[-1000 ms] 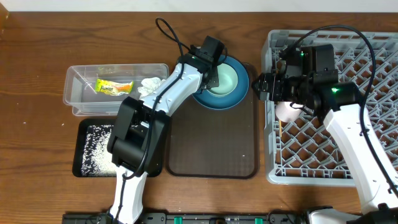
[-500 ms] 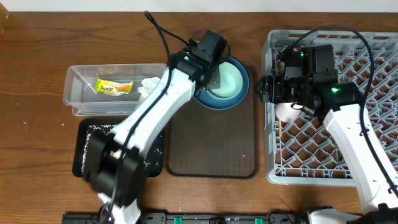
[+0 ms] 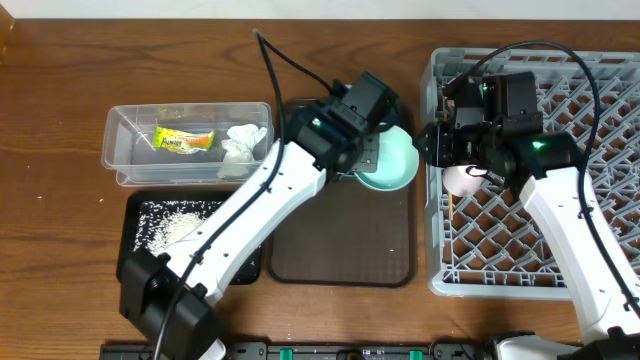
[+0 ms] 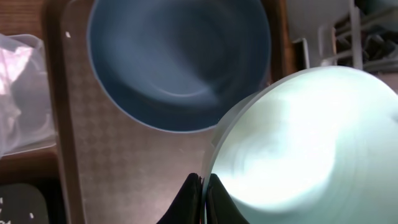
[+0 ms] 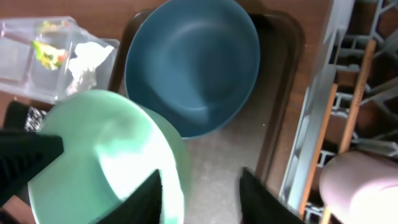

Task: Sort waste into correct bins and load items into the dishwasher rack

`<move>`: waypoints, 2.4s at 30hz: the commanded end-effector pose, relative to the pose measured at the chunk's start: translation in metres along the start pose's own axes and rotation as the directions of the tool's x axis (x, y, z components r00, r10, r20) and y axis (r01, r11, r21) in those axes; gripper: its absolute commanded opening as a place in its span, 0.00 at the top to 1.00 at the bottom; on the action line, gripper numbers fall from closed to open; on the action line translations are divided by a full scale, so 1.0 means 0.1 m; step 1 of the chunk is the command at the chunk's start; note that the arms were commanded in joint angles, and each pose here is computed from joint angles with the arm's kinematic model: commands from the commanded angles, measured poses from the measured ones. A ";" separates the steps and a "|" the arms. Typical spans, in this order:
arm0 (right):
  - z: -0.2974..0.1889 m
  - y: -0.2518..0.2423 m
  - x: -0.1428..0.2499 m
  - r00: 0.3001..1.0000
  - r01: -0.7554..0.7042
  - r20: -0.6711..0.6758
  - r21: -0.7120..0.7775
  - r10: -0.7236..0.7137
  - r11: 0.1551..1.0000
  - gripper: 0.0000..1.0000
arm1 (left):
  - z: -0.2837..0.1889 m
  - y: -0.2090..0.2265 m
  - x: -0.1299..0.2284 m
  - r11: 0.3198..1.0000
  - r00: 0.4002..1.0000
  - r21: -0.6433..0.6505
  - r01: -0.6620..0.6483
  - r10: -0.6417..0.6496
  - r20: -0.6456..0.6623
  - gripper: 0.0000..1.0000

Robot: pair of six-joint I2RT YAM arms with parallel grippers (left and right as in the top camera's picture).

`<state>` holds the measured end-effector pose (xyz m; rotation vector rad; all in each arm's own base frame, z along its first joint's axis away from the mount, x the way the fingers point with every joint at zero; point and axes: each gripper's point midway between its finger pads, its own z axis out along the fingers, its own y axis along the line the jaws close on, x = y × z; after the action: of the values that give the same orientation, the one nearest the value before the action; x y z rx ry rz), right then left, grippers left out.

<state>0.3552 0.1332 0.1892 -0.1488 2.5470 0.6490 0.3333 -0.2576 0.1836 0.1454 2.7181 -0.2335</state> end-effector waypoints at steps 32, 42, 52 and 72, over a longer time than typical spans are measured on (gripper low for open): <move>0.18 0.05 0.17 0.997 0.066 -0.053 0.063 -0.063 0.996 0.77 | -0.02 -0.03 -0.01 1.000 1.000 0.013 0.004 -0.004 0.007 0.94; 0.27 0.01 0.22 0.995 0.058 -0.080 0.068 -0.053 0.996 0.91 | -0.02 -0.08 -0.04 0.999 1.000 0.036 0.005 -0.006 0.014 0.94; 0.28 0.02 0.17 0.996 0.065 -0.058 0.064 -0.061 0.996 0.99 | -0.02 -0.12 -0.13 0.998 0.999 0.054 0.011 -0.014 0.052 0.66; -0.77 -1.32 -0.68 0.905 -0.257 0.386 0.832 -0.179 0.492 0.99 | -1.15 0.39 -0.39 0.994 0.963 0.105 0.012 -0.040 0.267 0.15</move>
<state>0.4162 0.0416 0.1960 0.1623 2.3034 -0.2135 0.3317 -0.2034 0.2915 0.0873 2.4554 -0.3779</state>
